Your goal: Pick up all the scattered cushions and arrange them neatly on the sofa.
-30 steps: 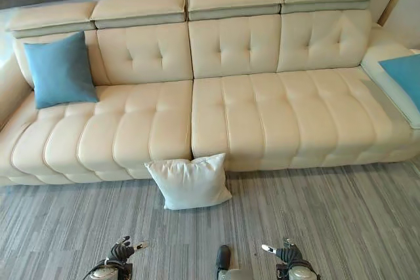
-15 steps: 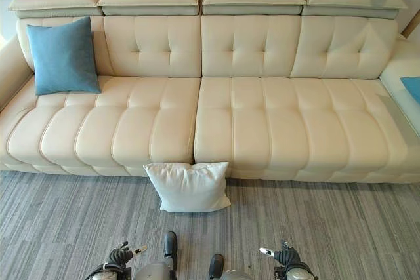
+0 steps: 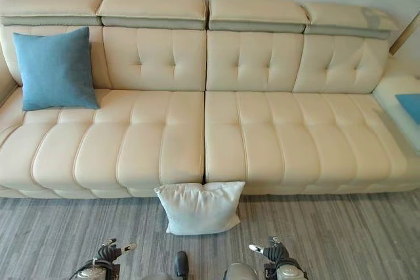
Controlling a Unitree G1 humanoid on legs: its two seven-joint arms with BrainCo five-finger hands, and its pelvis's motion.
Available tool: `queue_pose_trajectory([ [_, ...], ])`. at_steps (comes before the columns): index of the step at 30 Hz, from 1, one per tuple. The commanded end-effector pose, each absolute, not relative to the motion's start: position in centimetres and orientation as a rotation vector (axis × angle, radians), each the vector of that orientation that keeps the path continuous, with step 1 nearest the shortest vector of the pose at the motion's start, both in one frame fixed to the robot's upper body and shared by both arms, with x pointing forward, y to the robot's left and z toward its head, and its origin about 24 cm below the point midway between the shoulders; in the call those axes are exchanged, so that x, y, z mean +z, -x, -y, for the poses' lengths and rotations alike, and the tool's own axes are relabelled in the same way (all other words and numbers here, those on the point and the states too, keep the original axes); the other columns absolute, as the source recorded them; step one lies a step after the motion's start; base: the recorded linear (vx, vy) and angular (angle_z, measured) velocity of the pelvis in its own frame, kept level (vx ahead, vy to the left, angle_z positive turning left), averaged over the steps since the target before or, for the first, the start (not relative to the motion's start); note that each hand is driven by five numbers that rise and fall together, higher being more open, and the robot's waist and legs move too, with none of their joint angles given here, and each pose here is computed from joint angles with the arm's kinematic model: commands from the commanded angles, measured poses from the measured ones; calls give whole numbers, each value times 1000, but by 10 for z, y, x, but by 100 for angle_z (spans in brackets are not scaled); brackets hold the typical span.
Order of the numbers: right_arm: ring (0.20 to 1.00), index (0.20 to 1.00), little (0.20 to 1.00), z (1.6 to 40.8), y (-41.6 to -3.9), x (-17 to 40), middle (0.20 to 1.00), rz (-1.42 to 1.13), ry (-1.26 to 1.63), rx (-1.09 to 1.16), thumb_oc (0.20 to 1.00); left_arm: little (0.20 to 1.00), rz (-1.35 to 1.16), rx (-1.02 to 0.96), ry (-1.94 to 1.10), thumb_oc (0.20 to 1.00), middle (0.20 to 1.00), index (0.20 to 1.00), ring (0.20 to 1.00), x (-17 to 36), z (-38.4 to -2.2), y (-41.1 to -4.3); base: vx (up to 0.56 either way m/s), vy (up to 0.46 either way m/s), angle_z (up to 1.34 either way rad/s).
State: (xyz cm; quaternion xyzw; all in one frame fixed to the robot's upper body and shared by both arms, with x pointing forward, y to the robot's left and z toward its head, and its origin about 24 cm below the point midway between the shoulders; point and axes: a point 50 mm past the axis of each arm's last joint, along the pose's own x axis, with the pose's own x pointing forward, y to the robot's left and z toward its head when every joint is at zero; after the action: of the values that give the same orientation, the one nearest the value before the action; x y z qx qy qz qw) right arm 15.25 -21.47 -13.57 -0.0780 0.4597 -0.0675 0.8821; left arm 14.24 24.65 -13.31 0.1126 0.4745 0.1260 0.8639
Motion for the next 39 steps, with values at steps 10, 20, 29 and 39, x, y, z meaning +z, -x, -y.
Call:
queue_pose_trajectory([
  [10,1000,1000,1000,236,-167,-125,1000,-918,271,-156,1000,1000,-901,324,-169,1000,1000,1000,1000,-124,-244,-164,123,-147,2],
  [20,1000,1000,1000,236,-203,-103,1000,-788,326,-131,1000,1000,-830,294,-213,1000,1000,1000,1000,-112,-237,-191,20,-45,23],
  [29,1000,1000,1000,215,-218,-98,1000,-735,321,-90,1000,1000,-779,348,-285,1000,1000,1000,1000,-100,-253,-207,70,207,-2],
  [39,1000,1000,1000,212,-333,22,1000,-228,234,-284,1000,1000,-395,603,-302,1000,1000,1000,1000,-6,-285,-299,-108,-18,-6],
])
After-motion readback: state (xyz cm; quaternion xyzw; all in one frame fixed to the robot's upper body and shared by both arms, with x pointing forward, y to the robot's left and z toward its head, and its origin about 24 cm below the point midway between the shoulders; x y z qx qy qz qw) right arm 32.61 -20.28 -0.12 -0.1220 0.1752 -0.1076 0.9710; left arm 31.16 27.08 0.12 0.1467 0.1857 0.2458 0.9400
